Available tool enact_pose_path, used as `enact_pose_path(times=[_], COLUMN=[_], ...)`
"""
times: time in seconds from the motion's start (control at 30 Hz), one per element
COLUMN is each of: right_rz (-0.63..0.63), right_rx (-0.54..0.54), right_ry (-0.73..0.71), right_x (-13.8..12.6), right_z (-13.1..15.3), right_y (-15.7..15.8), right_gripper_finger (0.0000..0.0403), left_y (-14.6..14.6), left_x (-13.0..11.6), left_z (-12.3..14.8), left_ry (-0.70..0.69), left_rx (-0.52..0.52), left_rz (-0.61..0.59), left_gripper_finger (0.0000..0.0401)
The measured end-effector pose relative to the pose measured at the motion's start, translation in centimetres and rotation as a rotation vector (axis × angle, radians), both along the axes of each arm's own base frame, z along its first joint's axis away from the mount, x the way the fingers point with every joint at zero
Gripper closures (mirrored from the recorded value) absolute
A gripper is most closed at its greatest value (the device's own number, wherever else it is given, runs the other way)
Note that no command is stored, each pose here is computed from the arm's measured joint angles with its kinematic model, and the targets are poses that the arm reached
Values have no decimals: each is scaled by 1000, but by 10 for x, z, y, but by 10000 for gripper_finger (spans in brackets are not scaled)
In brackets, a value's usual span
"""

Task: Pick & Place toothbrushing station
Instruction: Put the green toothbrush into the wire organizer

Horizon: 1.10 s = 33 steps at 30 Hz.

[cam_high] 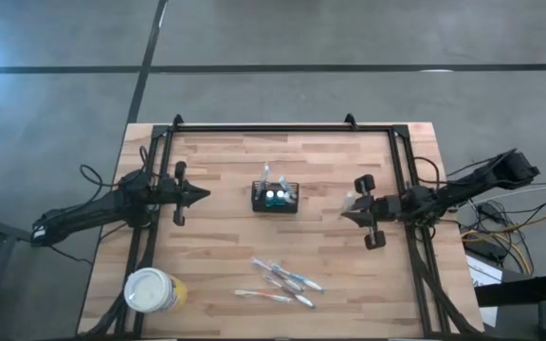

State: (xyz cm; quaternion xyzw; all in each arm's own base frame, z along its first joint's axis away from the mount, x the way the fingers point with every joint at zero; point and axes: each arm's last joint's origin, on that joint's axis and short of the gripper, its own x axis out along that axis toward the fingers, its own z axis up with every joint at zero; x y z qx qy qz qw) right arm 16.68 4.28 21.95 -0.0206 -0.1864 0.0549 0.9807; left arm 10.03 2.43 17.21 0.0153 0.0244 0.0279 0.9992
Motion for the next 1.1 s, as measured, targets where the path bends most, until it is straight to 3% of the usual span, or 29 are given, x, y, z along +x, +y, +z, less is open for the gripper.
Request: enact_pose_path(times=[0.47,0.6,0.9,1.1], right_rz=[-199,-125,6,16], right_rx=[-102,-130,-124,-98], right_ry=[138,144,168,116], right_x=[8,18,78,116], right_z=[-29,-34,-44,-47], right_y=[-25,-37,-50,-58], right_gripper_finger=[381,381,381,381], left_y=[3,8,18,25], left_x=[7,14,44,66], left_z=[7,8,28,48], left_ry=[-59,-55,60,13], left_rx=[77,71,15,24], left_rz=[33,102,98,107], left_gripper_finger=[397,398,398,363])
